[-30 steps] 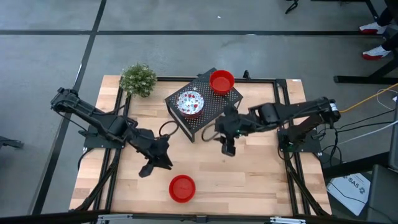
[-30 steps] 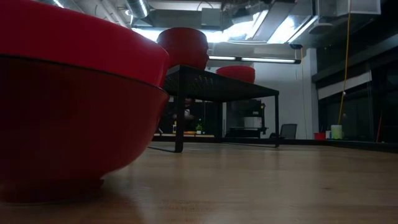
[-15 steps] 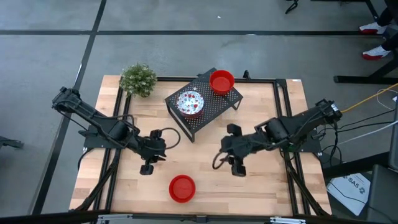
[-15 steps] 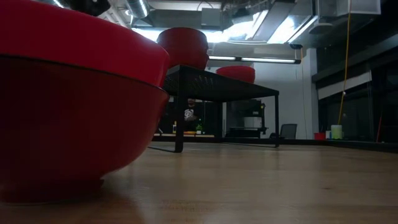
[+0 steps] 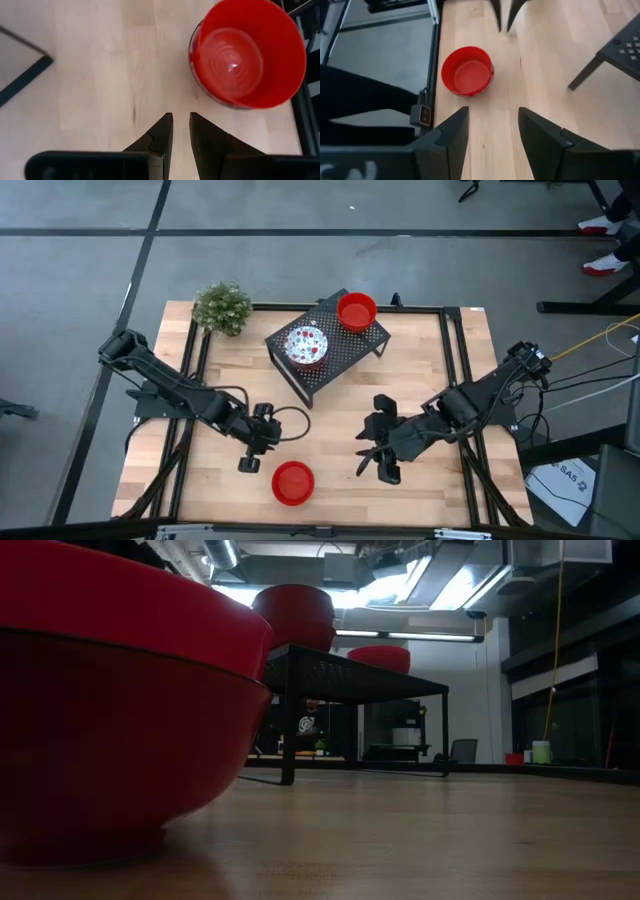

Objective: Pick & Place Mini bowls
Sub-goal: Stack the red bowl on the red bowl on the shelf

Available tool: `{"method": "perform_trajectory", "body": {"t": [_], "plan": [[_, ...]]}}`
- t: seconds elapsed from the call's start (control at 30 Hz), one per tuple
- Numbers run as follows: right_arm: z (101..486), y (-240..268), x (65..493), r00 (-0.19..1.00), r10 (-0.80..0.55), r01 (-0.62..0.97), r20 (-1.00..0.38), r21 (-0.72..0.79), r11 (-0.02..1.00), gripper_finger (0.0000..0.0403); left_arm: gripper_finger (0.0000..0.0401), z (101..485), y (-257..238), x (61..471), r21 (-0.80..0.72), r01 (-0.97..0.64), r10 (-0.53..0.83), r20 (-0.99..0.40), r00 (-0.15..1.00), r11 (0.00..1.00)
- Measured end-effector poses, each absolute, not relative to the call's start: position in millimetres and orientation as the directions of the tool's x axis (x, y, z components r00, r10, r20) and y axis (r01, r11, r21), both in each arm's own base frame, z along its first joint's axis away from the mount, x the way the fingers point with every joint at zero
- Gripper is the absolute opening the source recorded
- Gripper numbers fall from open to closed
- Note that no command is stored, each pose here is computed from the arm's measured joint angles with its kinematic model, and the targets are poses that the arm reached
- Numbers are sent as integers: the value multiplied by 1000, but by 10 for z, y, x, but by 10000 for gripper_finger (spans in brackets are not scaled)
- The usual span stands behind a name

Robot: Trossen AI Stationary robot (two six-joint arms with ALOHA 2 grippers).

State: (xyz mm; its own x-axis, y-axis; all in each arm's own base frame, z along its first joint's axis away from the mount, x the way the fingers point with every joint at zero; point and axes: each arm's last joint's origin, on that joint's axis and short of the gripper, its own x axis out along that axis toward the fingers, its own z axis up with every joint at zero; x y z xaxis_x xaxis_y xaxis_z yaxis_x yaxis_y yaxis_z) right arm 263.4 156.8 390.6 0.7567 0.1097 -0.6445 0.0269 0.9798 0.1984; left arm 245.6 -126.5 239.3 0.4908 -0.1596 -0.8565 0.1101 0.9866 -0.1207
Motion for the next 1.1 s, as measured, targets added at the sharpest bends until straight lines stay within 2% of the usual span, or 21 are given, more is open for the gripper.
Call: {"method": "perform_trajectory", "body": {"t": [0.33,0.53,0.7,0.97,1.1], "plan": [[3923,1587,2662,776,119,119,-620,328,937,171,59,2247,-1325,2571,-81,171,-155,-862,482,982],[3922,1688,2814,824,161,88,-544,402,911,171,59,2245,-1329,2579,-51,224,-157,-859,487,973],[3842,1820,2903,806,241,44,-540,462,886,171,59,2270,-1398,2588,-23,262,-164,-832,531,965],[3724,2047,2886,780,277,73,-561,521,850,171,58,2327,-1567,2578,-17,284,-194,-769,609,959],[3703,2147,2834,775,286,83,-564,539,838,171,58,2332,-1612,2552,-2,249,-163,-759,630,969]]}}
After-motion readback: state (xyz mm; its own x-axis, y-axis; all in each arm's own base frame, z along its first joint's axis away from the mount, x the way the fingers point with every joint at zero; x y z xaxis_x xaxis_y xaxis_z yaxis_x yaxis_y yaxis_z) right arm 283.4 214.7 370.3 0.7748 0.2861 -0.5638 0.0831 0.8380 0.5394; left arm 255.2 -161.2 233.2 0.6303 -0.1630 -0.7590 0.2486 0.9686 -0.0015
